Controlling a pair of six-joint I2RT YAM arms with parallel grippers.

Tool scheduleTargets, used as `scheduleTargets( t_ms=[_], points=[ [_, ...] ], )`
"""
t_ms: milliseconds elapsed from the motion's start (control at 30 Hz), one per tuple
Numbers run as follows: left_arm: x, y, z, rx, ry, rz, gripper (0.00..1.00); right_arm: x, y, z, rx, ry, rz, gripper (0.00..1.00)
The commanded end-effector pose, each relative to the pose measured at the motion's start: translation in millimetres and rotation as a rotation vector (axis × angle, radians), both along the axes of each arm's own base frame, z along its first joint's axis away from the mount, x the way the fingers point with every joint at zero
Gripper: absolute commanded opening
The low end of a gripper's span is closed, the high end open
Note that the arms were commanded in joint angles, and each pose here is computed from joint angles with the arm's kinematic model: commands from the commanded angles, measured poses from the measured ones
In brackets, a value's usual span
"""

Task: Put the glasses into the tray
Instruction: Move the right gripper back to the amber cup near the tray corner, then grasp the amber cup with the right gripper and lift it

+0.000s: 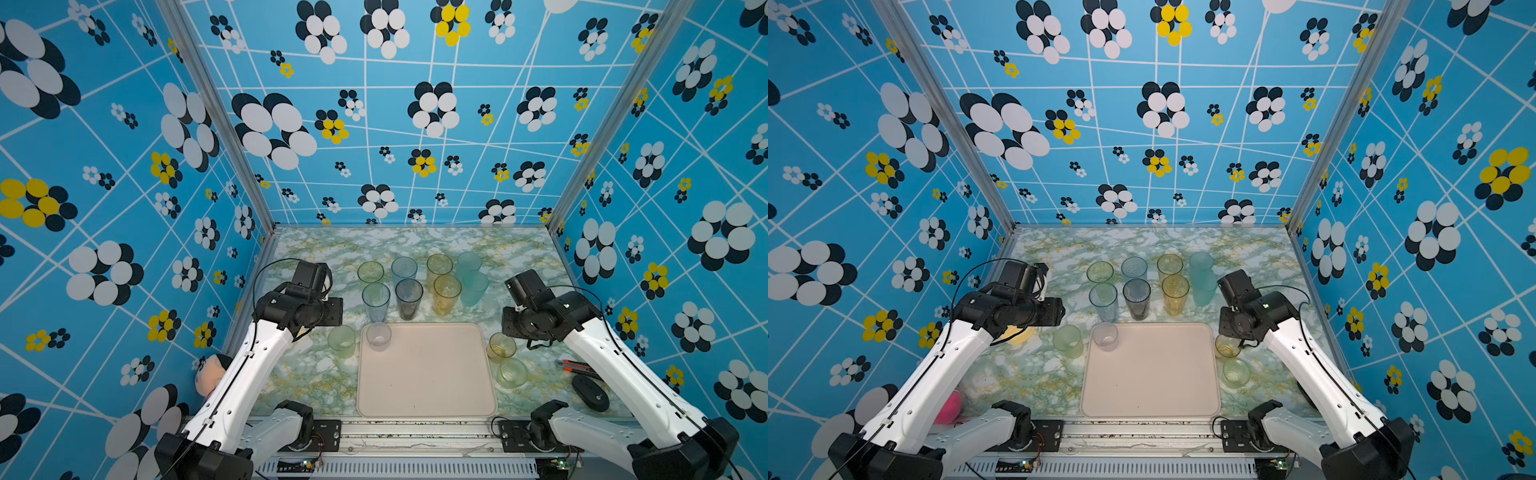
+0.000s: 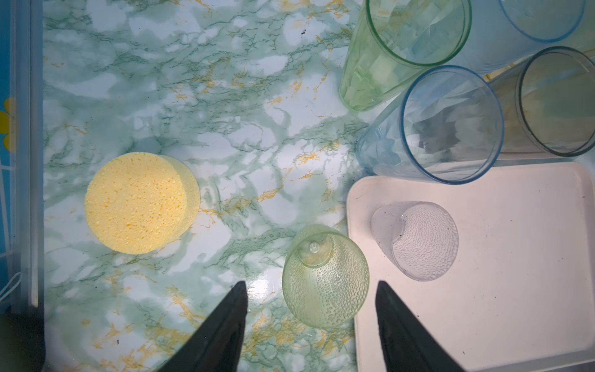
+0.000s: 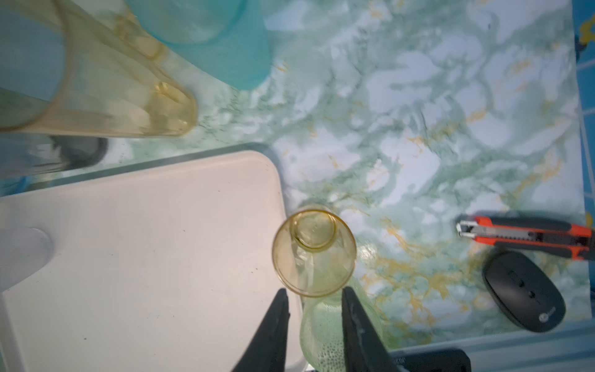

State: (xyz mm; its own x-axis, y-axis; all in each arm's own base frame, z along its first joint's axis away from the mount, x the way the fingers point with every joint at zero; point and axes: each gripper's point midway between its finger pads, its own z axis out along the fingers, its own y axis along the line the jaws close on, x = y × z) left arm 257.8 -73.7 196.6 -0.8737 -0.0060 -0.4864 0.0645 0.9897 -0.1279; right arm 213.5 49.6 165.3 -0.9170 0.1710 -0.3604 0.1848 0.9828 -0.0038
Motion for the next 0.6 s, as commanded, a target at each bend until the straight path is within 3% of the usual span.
scheduleTargets(
  t_ms=[0,200,567],
  points=[
    [10,-3,8,0.003,-0.016,-0.003,0.65,-17,0,-18,0.064,0.093,-0.033,0.30],
    [20,-8,16,-0.001,-0.027,-0.014,0.64,-19,-3,-47,0.098,0.156,-0.072,0.28],
    [20,-6,14,0.013,-0.020,-0.013,0.65,-11,-14,-65,0.099,0.187,-0.114,0.26]
  ],
)
